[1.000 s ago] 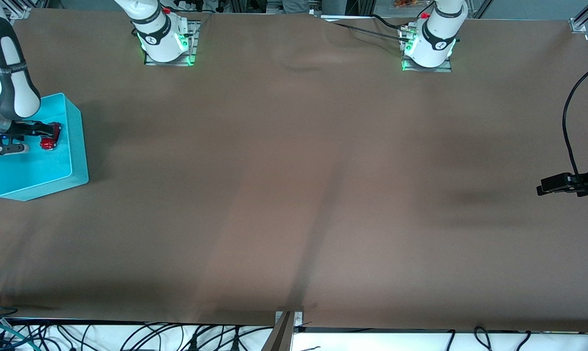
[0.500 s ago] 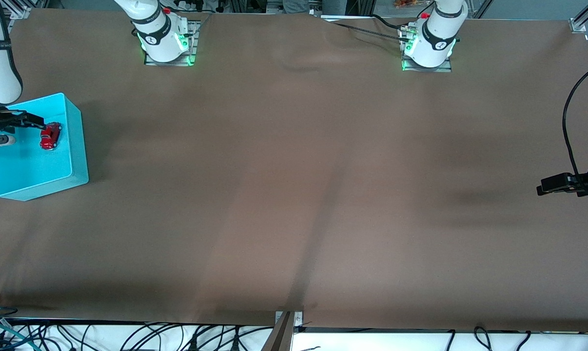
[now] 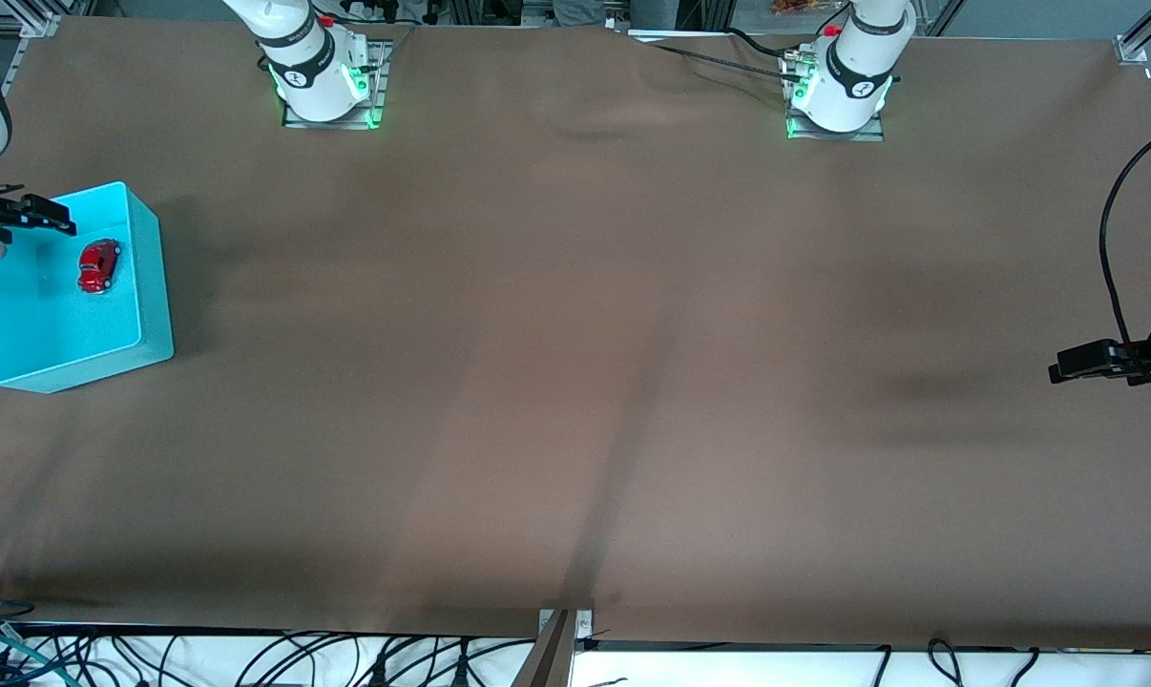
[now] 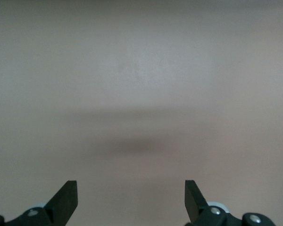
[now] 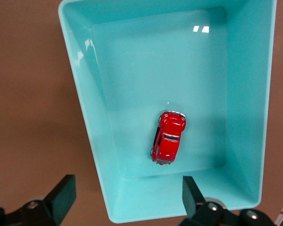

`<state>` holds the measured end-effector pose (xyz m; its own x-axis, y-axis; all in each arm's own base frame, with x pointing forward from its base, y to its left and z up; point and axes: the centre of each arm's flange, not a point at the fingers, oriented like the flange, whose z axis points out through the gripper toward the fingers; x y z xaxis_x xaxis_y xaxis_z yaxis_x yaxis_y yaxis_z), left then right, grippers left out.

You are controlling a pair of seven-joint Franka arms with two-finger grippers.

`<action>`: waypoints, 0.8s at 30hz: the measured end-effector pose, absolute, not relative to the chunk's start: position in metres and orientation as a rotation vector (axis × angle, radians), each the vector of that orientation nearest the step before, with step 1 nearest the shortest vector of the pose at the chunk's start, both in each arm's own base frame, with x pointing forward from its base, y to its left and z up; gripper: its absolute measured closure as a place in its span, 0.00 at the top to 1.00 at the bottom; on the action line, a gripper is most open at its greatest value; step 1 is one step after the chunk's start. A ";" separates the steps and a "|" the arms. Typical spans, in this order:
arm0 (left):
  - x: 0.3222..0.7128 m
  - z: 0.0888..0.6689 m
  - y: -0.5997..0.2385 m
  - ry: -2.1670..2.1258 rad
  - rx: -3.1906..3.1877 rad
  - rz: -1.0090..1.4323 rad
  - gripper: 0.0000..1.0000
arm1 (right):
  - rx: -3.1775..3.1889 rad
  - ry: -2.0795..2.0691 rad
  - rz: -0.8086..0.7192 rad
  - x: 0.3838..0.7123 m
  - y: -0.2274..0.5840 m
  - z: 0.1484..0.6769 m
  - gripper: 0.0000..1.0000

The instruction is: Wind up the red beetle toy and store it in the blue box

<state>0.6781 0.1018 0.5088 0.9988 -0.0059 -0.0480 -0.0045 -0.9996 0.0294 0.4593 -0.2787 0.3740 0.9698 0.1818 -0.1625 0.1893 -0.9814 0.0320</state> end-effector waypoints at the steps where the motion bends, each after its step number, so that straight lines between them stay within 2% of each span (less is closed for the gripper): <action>1: 0.678 0.508 0.102 -0.008 3.111 -0.076 1.00 | 3.074 0.294 -0.247 0.459 -0.276 0.378 1.00; 24: 0.679 0.507 0.102 -0.009 3.110 -0.079 1.00 | 3.126 0.302 -0.383 0.472 -0.242 0.508 1.00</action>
<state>0.6786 0.1020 0.5070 0.9987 -0.0064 -0.0507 -0.0048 -0.9995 0.0303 0.4721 -0.2425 0.5080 0.9525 0.1912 -0.2369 0.1859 -0.9816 -0.0446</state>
